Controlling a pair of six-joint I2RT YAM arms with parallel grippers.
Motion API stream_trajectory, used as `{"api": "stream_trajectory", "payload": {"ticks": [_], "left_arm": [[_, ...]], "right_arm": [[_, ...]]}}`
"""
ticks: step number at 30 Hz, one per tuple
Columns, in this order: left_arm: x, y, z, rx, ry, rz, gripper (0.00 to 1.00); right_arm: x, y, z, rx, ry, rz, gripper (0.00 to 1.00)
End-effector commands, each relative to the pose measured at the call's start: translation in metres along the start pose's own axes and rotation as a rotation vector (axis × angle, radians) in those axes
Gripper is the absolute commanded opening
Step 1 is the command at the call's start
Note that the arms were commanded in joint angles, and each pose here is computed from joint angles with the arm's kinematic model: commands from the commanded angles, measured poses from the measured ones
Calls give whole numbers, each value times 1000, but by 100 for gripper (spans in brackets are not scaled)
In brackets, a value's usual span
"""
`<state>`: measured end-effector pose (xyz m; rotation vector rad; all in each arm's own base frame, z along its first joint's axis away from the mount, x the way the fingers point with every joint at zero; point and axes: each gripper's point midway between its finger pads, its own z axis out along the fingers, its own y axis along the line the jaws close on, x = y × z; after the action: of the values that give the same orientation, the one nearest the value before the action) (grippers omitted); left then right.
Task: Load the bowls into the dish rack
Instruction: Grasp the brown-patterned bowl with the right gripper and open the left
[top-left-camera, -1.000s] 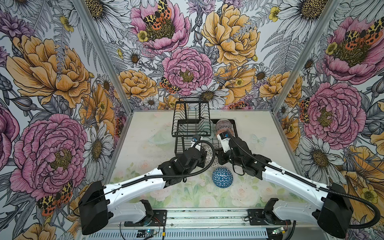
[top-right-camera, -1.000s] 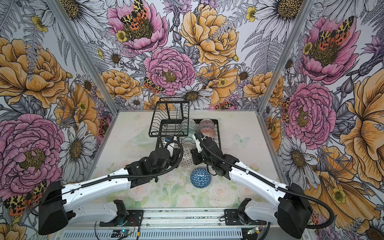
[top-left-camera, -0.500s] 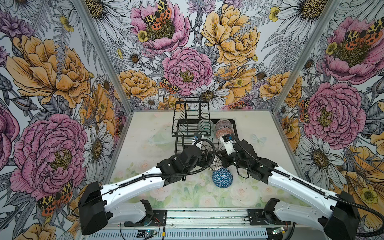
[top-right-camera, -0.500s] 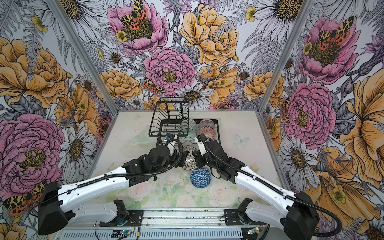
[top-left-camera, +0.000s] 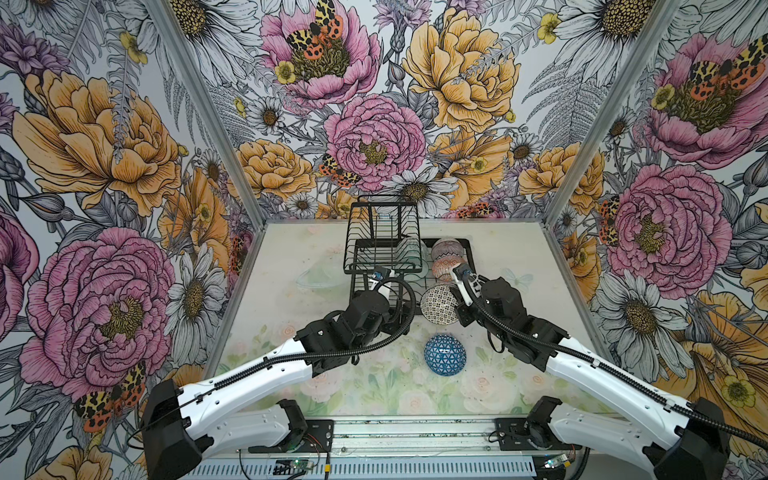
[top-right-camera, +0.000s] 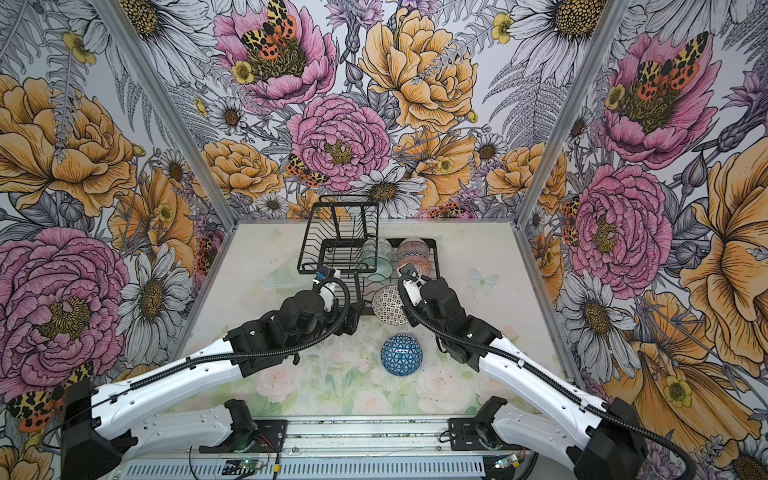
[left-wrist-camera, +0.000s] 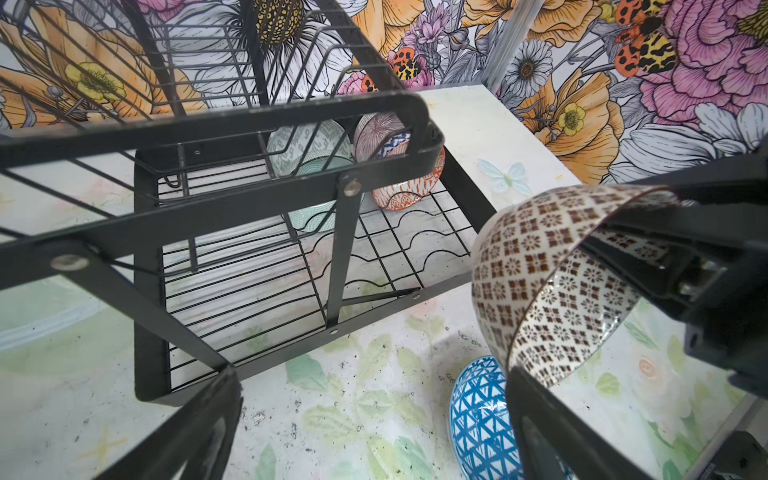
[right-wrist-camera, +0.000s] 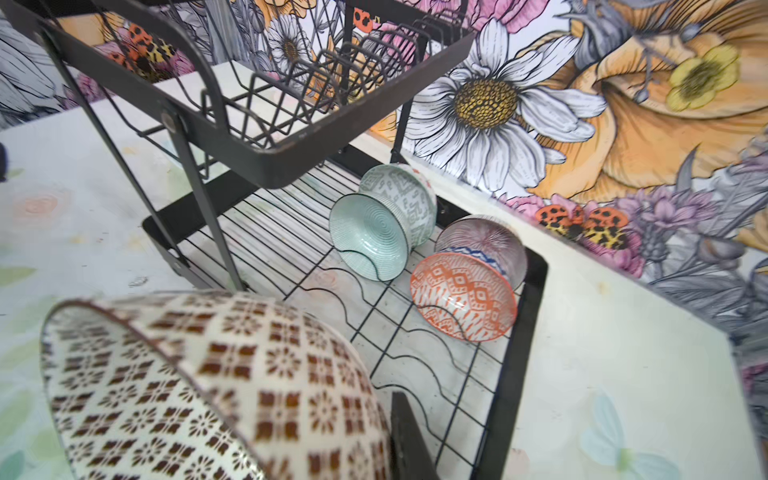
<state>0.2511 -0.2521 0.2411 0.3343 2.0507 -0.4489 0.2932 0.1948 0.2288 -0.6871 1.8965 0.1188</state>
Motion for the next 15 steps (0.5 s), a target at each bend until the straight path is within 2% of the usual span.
{"api": "stream_trajectory", "payload": {"ticks": [1, 5, 9, 15], "left_arm": [[7, 9, -3, -20, 17, -1, 99], [6, 11, -6, -23, 15, 2, 99], [5, 13, -7, -24, 11, 8, 99], [5, 14, -6, -24, 11, 8, 99]], "right_arm": [[-41, -26, -6, 160, -168, -164, 0], [-53, -27, -6, 223, -265, -321, 0], [-50, -29, 9, 281, -242, -471, 0], [-49, -26, 30, 354, -257, -624, 0]]}}
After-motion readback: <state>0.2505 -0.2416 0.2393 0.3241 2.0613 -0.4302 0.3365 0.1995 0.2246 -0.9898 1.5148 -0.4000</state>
